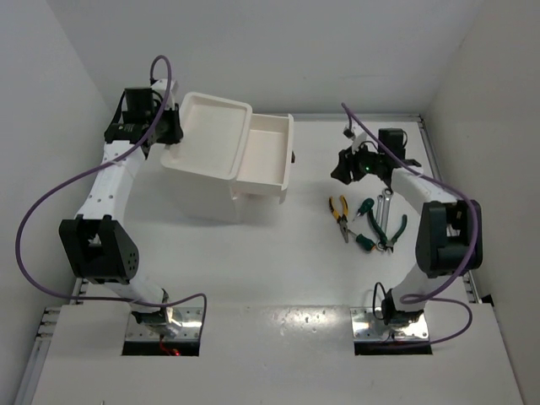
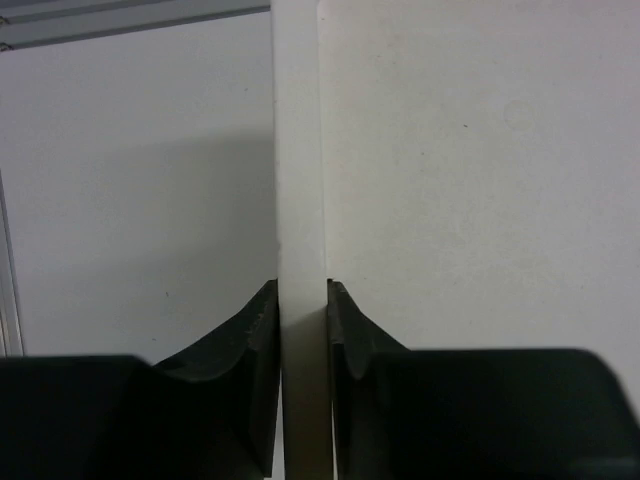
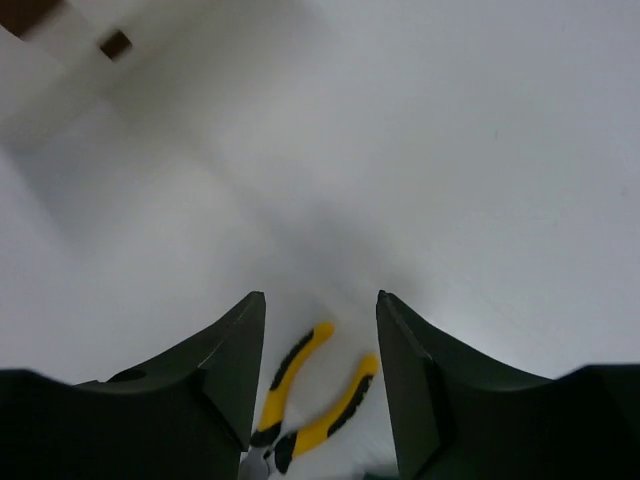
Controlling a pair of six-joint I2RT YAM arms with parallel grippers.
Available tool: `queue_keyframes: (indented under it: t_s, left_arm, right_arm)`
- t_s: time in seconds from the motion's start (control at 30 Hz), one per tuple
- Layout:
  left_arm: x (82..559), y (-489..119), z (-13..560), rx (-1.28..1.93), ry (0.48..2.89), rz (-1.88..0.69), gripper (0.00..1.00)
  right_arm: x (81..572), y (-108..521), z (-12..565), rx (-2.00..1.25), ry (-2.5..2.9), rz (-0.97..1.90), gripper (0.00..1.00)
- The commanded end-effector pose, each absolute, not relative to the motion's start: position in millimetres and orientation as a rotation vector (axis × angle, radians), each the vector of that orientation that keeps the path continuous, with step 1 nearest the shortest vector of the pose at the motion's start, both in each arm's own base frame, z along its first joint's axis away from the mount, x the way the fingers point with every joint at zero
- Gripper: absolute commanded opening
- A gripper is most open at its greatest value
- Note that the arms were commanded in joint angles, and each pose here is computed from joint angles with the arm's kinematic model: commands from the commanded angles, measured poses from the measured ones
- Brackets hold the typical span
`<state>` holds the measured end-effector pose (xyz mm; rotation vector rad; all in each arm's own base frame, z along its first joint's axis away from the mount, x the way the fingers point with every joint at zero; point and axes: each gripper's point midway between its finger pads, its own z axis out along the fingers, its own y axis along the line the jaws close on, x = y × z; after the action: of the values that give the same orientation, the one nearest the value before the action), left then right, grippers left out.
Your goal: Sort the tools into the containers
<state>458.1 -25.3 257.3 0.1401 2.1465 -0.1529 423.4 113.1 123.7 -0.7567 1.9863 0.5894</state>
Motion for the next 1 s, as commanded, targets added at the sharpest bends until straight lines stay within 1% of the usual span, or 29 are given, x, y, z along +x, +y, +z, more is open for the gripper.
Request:
queue_keyframes:
  t_s: [0.0, 0.03, 0.07, 0.13, 0.2, 0.27, 0.37, 0.57, 0.87, 0.9, 0.97]
  left_arm:
    - [437, -40, 240, 0.13, 2.234, -0.253, 0.3]
    - [437, -40, 240, 0.12, 2.235, -0.258, 0.46]
    - [438, -38, 240, 0.113, 2.236, -0.244, 0.54]
    - [436, -38, 244, 0.114, 2.225, -0.243, 0.67]
    - [436, -38, 244, 0.114, 2.225, -0.243, 0.71]
    - [435, -37, 248, 0.11, 2.217, -0.232, 0.72]
    - [434, -38, 252, 0.117, 2.207, -0.242, 0.72]
    - [436, -34, 263, 0.105, 2.169, -0.209, 0.72]
    - [437, -32, 282, 0.113, 2.105, -0.186, 0.72]
    - [438, -32, 286, 0.114, 2.096, -0.185, 0.72]
    - [436, -32, 289, 0.115, 2.087, -0.184, 0.72]
  right_arm:
    - [411, 82, 78, -0.672, 2.271, 0.45, 0.48]
    - [409, 79, 75, -0.655, 2.293, 0.439, 0.48]
    - [410, 74, 68, -0.629, 2.327, 0.409, 0.48]
    - [406, 70, 57, -0.603, 2.385, 0.397, 0.48]
    - [407, 69, 53, -0.595, 2.409, 0.38, 0.5]
    - [404, 64, 46, -0.57, 2.447, 0.353, 0.54]
    - [399, 62, 37, -0.564, 2.48, 0.345, 0.54]
    - [392, 59, 22, -0.577, 2.536, 0.316, 0.47]
    - [388, 59, 4, -0.602, 2.579, 0.277, 0.47]
    - [387, 56, 0, -0.599, 2.593, 0.258, 0.46]
    - [391, 55, -3, -0.605, 2.594, 0.229, 0.39]
